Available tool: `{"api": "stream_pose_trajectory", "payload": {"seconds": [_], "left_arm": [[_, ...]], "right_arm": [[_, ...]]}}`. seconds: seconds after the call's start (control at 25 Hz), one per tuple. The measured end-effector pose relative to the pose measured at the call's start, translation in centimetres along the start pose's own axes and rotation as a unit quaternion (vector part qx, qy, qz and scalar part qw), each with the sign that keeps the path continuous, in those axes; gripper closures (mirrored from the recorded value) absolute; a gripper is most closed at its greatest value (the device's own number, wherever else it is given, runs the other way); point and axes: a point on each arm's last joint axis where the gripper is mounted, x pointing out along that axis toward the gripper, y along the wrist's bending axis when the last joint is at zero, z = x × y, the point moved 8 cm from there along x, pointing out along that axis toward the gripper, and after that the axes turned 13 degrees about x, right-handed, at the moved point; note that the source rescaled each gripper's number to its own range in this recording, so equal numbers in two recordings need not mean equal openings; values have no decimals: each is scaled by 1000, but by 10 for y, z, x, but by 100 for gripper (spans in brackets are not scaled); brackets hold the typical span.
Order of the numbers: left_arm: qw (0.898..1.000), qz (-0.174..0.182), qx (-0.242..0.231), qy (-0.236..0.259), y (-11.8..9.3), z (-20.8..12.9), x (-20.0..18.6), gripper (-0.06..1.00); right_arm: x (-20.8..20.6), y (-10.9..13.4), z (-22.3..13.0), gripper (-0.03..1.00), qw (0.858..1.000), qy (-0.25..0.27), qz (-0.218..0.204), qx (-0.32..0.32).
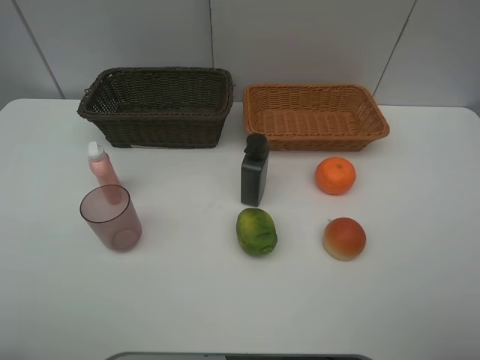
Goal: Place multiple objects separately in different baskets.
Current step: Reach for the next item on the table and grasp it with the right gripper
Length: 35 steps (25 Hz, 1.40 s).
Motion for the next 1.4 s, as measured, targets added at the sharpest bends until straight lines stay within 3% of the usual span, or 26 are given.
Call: {"api": "stream_pose_trajectory", "payload": {"seconds": [1.4], "left_arm": [[1000,0,0,0,0,0,0,-5]], "right_arm": [[0,2,0,9,1000,3,15,-7]]}}
